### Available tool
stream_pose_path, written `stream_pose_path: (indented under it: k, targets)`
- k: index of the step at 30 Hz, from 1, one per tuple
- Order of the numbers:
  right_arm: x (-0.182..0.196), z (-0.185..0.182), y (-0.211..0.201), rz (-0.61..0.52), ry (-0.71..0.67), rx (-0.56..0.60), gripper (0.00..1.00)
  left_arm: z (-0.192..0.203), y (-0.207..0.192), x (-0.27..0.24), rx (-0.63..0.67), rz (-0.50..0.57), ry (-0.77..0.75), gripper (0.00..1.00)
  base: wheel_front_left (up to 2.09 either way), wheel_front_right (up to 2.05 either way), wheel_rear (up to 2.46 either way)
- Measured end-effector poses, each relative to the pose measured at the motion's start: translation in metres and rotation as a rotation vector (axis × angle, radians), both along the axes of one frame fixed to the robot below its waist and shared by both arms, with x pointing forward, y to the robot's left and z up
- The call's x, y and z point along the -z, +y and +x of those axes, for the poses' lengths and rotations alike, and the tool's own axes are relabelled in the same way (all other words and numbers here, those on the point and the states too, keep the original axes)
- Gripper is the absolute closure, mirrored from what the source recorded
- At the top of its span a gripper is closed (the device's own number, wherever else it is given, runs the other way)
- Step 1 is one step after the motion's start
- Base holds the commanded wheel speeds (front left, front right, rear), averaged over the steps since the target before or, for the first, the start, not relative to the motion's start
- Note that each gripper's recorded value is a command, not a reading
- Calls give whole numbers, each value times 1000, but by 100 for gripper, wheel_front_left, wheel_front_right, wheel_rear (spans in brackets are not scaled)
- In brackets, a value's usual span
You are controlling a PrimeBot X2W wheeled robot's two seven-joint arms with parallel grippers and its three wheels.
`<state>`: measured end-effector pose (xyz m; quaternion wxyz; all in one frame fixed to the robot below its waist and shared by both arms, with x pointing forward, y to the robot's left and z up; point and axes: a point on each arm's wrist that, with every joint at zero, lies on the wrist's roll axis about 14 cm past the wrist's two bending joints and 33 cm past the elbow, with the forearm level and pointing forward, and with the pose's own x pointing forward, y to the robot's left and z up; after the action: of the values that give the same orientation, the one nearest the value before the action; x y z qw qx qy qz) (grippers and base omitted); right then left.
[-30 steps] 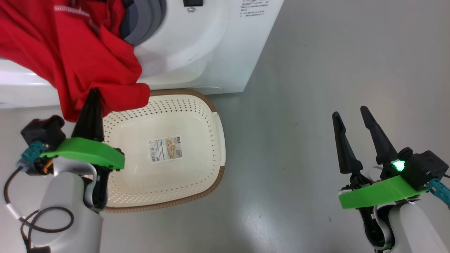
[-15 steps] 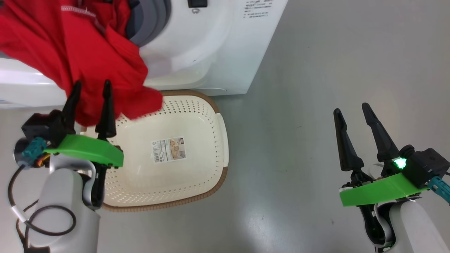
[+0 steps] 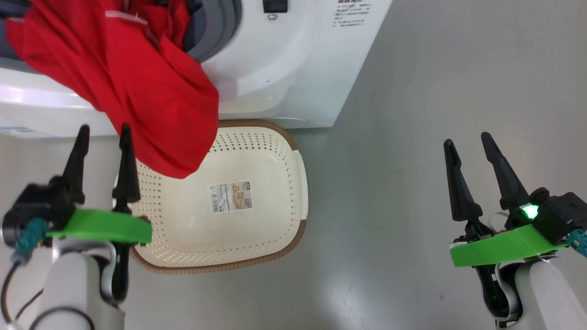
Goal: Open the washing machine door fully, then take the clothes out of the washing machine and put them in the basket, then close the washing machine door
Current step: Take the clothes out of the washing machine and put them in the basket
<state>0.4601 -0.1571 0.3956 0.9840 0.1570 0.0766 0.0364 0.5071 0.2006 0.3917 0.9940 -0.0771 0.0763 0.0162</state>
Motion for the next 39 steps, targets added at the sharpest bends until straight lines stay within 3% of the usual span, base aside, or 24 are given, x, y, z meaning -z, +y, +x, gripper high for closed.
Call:
stream_pose_path:
  k: [14,24,33,39]
  targets:
    - [-3,1,-1,-10,-10,-8,0,-42,18,4,-53,29,24,0,0,0,0]
    - [-4,-1,-2,-12,-8,-8,0,-38,10,-2,-39,8,2,0,0,0,0]
    - [3,-2,1,-8,9,-14,0,23,-6,-46,30,36,-141,0,0,0,0]
    - [10,1,2,-5,21,-15,0,67,-14,-39,88,73,-105,0,0,0,0]
